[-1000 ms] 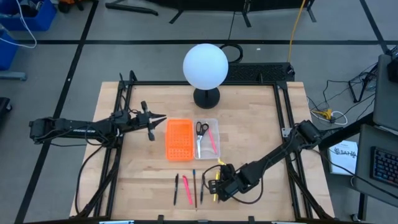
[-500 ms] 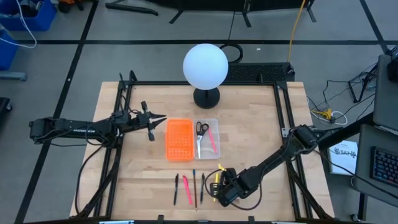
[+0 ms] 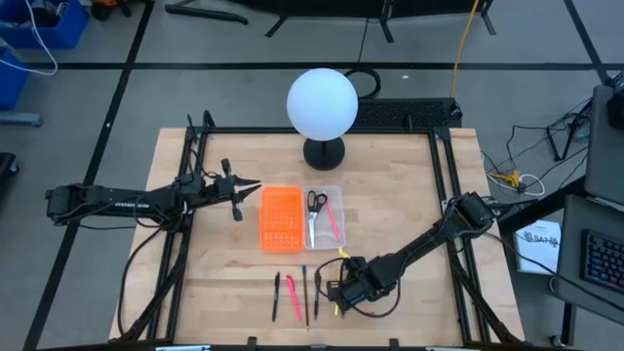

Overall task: Pick & place school supplies into a supply box
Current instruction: Put the right black pen into the supply box

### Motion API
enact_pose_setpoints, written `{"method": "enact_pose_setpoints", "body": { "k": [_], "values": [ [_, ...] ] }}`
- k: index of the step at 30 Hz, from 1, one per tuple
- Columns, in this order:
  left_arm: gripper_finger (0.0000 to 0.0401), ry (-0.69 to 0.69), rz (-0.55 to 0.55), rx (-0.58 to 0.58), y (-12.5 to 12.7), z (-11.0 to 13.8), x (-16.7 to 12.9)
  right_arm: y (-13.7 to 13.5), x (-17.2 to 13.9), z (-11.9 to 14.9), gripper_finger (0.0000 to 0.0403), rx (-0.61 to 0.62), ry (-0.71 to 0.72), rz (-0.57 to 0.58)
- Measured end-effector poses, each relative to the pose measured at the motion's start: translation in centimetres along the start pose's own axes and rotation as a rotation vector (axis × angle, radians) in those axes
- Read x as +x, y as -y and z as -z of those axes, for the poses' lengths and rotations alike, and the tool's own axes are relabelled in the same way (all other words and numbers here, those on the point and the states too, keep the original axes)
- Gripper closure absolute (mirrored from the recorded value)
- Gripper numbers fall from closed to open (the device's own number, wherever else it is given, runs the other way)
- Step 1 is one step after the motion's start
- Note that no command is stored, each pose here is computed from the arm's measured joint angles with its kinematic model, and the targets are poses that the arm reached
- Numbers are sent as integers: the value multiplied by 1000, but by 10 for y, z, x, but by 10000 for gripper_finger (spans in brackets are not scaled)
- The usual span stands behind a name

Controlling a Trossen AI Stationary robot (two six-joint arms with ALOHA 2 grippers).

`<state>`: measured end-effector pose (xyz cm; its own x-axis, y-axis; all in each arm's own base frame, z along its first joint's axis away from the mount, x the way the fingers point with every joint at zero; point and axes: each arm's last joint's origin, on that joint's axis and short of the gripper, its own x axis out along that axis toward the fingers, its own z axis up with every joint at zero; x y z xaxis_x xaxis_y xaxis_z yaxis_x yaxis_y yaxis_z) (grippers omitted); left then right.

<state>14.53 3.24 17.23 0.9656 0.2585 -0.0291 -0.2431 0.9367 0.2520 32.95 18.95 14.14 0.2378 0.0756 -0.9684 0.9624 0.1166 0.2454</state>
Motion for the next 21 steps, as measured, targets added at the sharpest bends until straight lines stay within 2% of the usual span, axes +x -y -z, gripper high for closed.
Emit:
{"method": "enact_pose_setpoints", "body": {
  "k": [3,9,15,21],
  "values": [
    [343,0,0,-1,0,0,0,-3,9,-8,246,-14,-27,26],
    [343,-2,2,-2,0,0,0,3,34,-9,246,-12,-161,167],
    [343,-5,3,-3,0,1,0,11,35,1,247,-2,-163,214],
    [343,-6,3,-5,0,1,0,27,33,7,270,-45,-223,375]
  ]
}}
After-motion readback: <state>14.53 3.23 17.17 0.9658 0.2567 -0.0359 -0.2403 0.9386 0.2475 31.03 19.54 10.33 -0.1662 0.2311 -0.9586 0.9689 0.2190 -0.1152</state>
